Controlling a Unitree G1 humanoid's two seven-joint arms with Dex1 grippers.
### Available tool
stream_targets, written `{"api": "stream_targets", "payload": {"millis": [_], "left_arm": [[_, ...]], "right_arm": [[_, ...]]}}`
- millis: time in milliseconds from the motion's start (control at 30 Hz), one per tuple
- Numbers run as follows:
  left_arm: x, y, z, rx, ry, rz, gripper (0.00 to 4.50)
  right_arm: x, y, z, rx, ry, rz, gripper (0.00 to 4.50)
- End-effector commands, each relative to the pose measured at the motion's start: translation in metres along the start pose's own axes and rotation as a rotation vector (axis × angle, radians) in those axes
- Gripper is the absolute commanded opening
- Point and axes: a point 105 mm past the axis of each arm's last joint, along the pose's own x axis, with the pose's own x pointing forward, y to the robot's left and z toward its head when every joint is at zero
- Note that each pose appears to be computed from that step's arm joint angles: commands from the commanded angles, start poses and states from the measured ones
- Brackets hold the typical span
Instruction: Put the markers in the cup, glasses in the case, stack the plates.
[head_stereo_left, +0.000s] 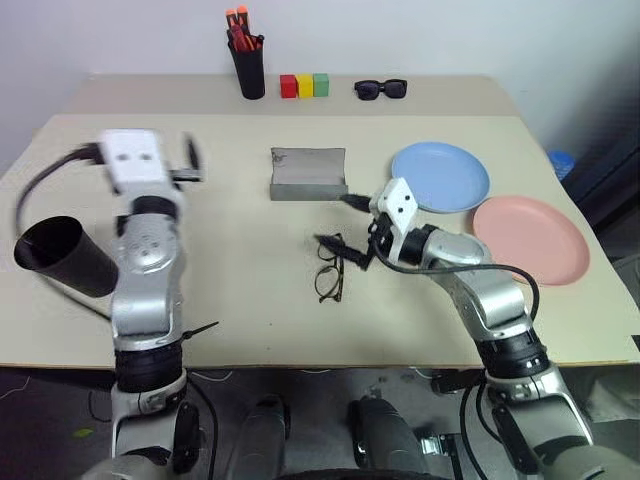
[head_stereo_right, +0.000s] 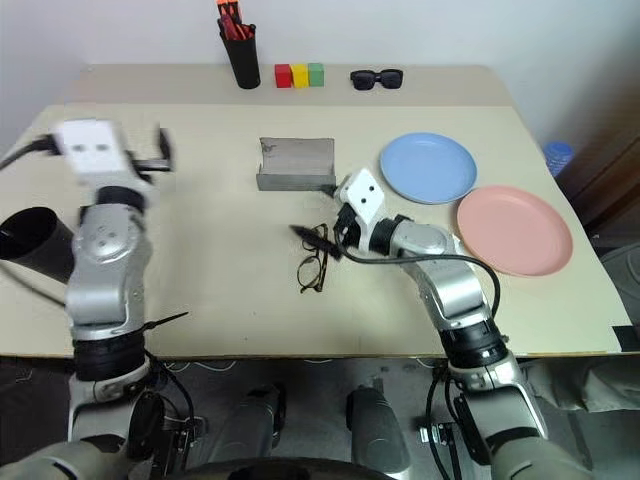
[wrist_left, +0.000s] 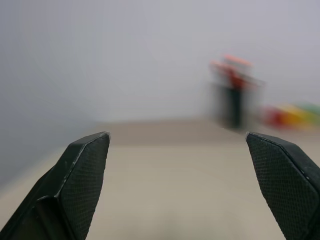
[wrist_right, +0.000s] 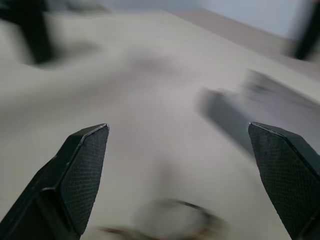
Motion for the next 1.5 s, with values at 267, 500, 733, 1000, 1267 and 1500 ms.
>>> {"api": "stream_targets", "payload": {"millis": [267,500,733,1000,1267,1500], "left_arm": [[0.039,-0.074,-0.032,0.148,0.186,-0.653,4.47],[0.059,-0.093,-0.037,0.138,0.255,-0.883,4.47],[0.062,-0.097,-0.056,0.208,0.415,-0.955,4.47],[0.064,-0.093,-0.064,0.191,0.450,-0.925,3.14],[0.063,-0.085,-0.068,0.167,0.439,-0.910,0.03],[0.061,-0.074,-0.048,0.174,0.329,-0.983,0.03]], "right_arm": [[-0.047,-0.023,0.008,-0.150,0.061,-0.035,4.50],[-0.083,-0.024,0.011,-0.159,0.090,-0.063,4.50],[-0.092,-0.018,0.013,-0.145,0.088,-0.105,4.50],[-0.091,-0.016,0.013,-0.138,0.086,-0.118,4.50],[-0.086,-0.015,0.012,-0.134,0.083,-0.101,4.50],[-0.083,-0.015,0.012,-0.139,0.075,-0.071,4.50]]}}
